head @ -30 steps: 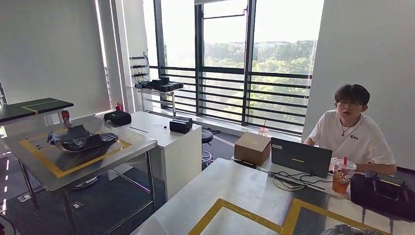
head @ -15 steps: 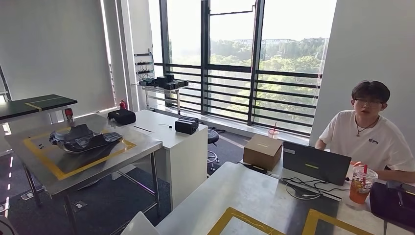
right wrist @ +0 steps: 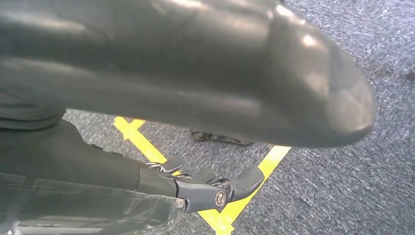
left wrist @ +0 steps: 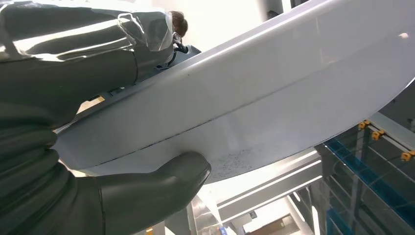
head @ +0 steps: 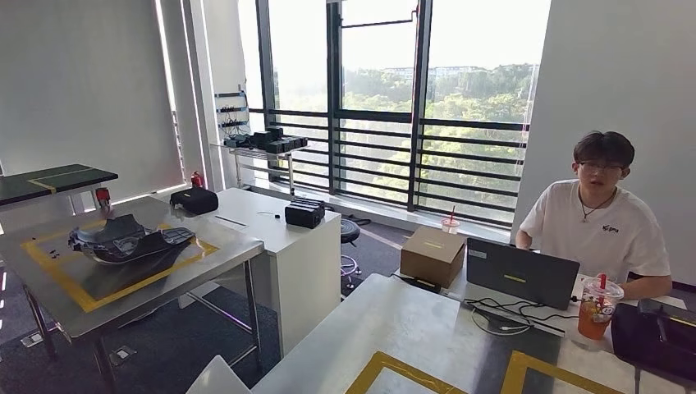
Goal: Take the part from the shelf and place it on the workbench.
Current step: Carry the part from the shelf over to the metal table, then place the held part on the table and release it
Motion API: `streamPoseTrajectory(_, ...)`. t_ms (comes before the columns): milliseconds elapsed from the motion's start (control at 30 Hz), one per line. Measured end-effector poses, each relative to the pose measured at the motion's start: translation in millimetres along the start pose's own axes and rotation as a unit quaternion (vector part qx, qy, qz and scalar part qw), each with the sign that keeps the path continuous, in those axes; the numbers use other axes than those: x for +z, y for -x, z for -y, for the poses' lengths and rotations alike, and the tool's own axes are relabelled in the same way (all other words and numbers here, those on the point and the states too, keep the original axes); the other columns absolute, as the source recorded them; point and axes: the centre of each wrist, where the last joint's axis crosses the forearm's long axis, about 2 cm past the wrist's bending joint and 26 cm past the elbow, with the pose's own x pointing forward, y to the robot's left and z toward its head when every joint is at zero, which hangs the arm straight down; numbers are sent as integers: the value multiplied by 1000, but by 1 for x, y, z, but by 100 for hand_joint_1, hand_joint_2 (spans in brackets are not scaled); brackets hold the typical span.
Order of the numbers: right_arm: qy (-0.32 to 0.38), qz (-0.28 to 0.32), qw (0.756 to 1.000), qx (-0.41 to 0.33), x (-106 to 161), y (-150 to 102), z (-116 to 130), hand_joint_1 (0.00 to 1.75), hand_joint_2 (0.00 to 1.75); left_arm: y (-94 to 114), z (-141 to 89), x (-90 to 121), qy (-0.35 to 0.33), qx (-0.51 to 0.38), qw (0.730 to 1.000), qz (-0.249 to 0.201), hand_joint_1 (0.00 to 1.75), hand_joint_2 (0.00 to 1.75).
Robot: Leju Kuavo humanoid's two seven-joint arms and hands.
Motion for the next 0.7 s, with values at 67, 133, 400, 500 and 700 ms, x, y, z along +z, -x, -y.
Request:
streamPoseTrajectory(67, 0, 0, 1000, 0, 0, 0, 0, 0, 0, 0, 0, 0, 0, 0, 1000, -1, 175, 175)
streamPoseTrajectory(133, 0, 0, 1000, 0, 0, 0, 0, 0, 0, 0, 0, 0, 0, 0, 1000, -1, 175, 175)
streamPoseTrajectory(400, -5, -3, 1000, -3, 3, 3, -2, 0, 0, -3, 1, -1, 1, -1, 1000, -2, 175, 175)
streamPoseTrajectory(500, -6, -3, 1000, -3, 4, 3, -1, 0, 0, -3, 1, -1, 0, -2, 1000, -4, 175, 175)
streamPoseTrajectory(700, -6, -2, 1000, -4, 4, 3, -3, 0, 0, -3, 3, -2, 2, 0, 1000, -4, 175, 175)
